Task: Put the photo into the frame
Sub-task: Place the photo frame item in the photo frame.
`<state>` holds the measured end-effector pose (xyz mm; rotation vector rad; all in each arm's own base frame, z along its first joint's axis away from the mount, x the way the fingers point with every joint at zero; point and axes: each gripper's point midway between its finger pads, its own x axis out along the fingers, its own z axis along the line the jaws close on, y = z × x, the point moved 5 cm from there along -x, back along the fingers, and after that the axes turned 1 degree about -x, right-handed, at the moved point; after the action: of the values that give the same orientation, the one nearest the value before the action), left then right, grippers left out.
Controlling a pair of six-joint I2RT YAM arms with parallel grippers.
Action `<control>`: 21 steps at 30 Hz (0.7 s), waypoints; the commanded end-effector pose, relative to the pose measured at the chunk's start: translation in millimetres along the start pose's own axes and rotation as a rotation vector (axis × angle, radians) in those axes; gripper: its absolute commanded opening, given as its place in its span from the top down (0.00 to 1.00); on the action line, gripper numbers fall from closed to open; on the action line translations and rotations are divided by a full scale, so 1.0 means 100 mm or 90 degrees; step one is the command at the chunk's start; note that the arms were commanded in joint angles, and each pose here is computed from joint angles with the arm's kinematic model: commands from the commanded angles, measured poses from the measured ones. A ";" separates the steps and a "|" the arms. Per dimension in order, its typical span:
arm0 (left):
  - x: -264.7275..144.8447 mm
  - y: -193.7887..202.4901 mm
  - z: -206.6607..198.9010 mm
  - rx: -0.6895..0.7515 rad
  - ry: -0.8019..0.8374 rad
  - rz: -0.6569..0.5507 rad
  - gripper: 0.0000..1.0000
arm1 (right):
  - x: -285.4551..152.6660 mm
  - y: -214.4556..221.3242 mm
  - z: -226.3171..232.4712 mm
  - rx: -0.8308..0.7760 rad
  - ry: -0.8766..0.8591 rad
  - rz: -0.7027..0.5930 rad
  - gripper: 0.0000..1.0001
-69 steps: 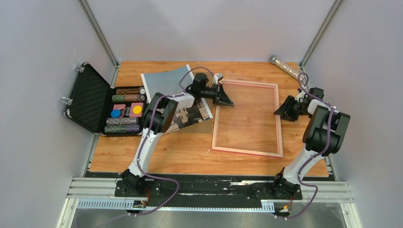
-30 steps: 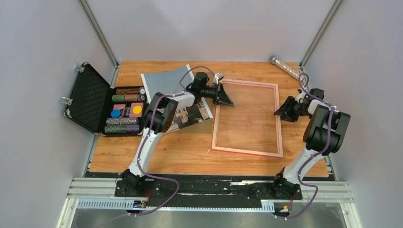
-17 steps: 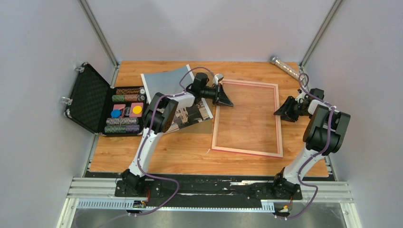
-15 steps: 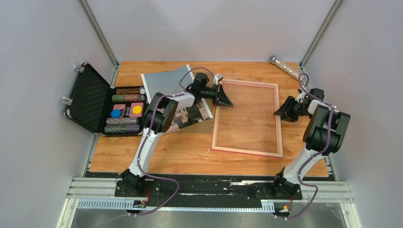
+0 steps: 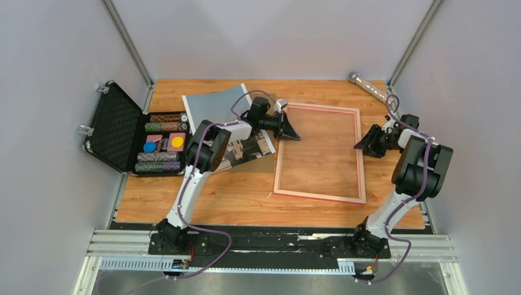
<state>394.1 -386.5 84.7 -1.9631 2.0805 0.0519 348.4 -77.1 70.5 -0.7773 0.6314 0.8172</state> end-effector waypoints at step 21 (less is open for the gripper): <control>0.15 0.15 0.04 -0.008 -0.050 0.025 1.00 | -0.01 -0.10 0.13 -0.013 -0.041 -0.012 0.55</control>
<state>390.1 -383.9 65.7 -1.9601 2.0374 0.2148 348.3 -76.5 70.8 -0.7739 0.6281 0.8200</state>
